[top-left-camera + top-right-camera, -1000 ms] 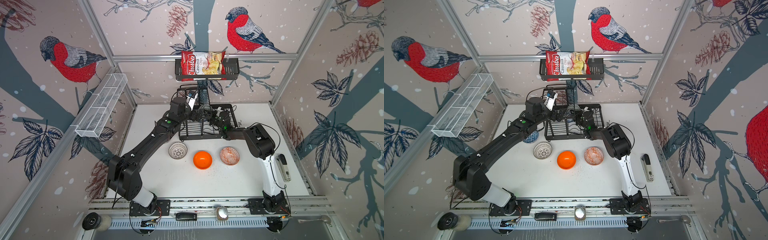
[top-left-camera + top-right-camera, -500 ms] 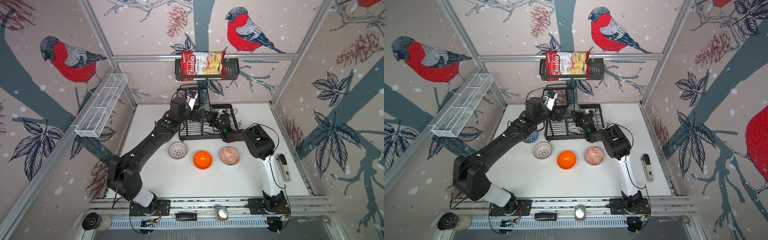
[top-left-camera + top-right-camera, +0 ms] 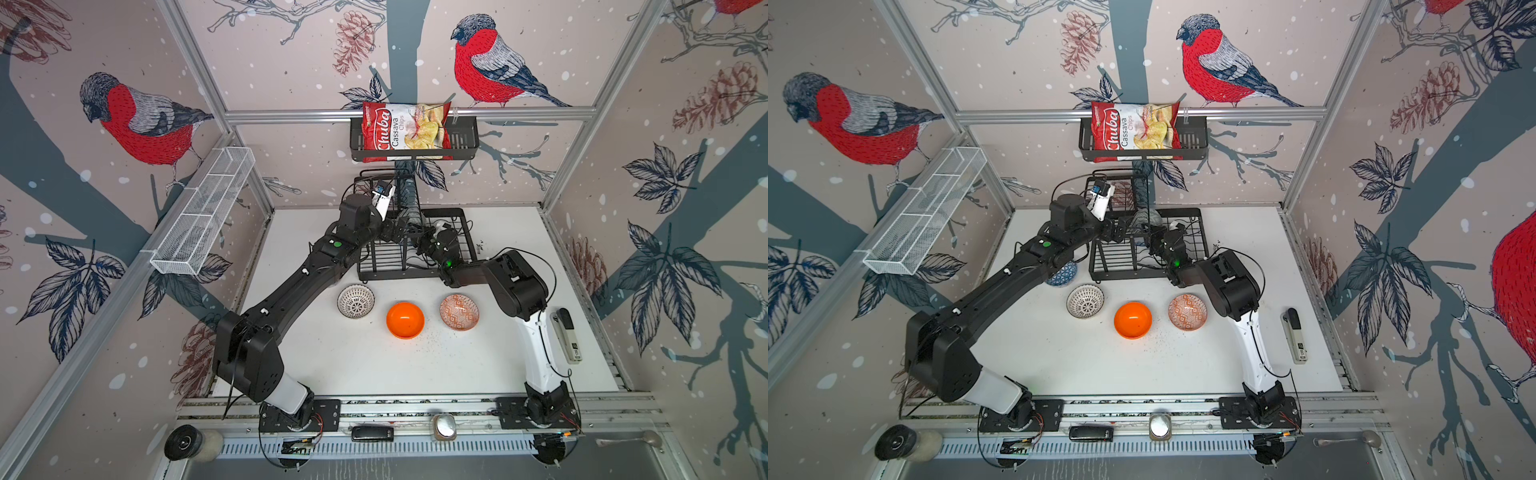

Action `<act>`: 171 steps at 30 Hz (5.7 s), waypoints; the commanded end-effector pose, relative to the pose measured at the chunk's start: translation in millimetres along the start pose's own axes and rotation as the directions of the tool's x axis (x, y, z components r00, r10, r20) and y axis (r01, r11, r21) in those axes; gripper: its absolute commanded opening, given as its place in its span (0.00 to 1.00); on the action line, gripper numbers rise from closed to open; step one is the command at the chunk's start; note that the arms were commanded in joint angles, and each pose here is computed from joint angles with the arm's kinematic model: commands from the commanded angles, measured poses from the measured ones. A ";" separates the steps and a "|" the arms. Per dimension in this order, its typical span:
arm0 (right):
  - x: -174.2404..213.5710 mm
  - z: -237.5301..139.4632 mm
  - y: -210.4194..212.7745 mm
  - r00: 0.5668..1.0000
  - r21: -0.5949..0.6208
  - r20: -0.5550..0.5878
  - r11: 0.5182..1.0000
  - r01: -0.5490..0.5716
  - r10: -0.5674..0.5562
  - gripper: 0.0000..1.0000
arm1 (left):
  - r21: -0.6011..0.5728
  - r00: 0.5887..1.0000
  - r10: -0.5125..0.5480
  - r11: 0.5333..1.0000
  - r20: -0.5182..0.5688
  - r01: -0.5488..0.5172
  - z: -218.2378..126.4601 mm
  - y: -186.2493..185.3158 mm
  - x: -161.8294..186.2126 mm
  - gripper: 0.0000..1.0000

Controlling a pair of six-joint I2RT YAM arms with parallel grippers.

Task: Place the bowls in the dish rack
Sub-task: 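Set the blue floral bowl upright beside the orange-patterned bowl and open the right gripper, then withdraw the right gripper from the rack while the left gripper reaches the blue-triangle bowl, then grasp and lift the blue-triangle bowl rim with the left gripper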

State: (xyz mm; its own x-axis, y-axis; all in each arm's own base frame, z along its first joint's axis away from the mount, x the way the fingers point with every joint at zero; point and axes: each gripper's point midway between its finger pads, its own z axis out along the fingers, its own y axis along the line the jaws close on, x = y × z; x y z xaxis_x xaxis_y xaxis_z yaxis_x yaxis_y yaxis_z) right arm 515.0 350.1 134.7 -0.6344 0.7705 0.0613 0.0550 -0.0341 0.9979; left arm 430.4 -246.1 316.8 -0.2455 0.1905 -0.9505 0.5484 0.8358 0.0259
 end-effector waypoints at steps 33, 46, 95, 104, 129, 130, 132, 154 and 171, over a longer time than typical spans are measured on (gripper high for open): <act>6.0 -7.1 23.2 0.999 -0.010 -0.023 1.000 0.028 -0.028 0.27 | -0.027 0.998 0.000 1.000 0.058 0.002 -7.2 5.1 -14.0 0.98; 2.1 -20.8 35.2 0.999 -0.021 -0.012 0.999 0.039 -0.039 0.34 | -0.038 0.998 0.002 0.999 0.070 0.000 -10.5 6.4 -16.9 0.98; -46.1 -168.8 164.0 0.694 0.289 0.060 0.678 0.676 -0.718 1.00 | -0.643 0.600 -0.790 0.396 0.124 0.655 -139.9 206.8 203.8 0.98; -1.6 -157.7 206.0 0.413 0.199 -0.087 0.391 0.899 -0.906 1.00 | -0.645 0.489 -0.868 0.327 0.084 0.691 -128.6 196.4 250.3 0.98; 58.6 -131.3 204.5 0.255 0.117 -0.168 0.237 0.964 -0.952 1.00 | -0.656 0.332 -0.941 0.294 -0.070 0.695 -95.7 174.5 317.4 0.35; 57.5 -130.9 204.5 0.259 0.121 -0.168 0.241 0.963 -0.951 1.00 | -0.653 0.339 -0.938 0.298 -0.067 0.696 -95.7 175.3 314.9 0.32; 56.7 -130.9 205.8 0.263 0.123 -0.167 0.245 0.962 -0.950 1.00 | -0.650 0.352 -0.934 0.305 -0.060 0.696 -96.6 177.4 310.5 0.26; 55.2 -139.8 224.7 0.329 0.066 -0.135 0.323 0.944 -0.935 1.00 | -0.524 0.558 -0.821 0.426 0.119 0.738 -111.1 211.9 182.2 0.00; 70.2 -135.0 265.5 0.352 0.010 -0.109 0.353 0.935 -0.929 1.00 | -0.205 0.630 -0.602 0.623 0.490 0.755 -154.4 208.3 -23.0 0.00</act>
State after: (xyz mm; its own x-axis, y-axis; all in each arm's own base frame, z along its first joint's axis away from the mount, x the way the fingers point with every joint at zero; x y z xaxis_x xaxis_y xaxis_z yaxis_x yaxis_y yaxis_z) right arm 381.1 309.7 394.9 -0.3490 0.1889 -0.9179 -0.5739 0.7312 0.3687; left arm 422.9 13.7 338.3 -0.2209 -0.6407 -0.7354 -0.1385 0.7669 -0.6266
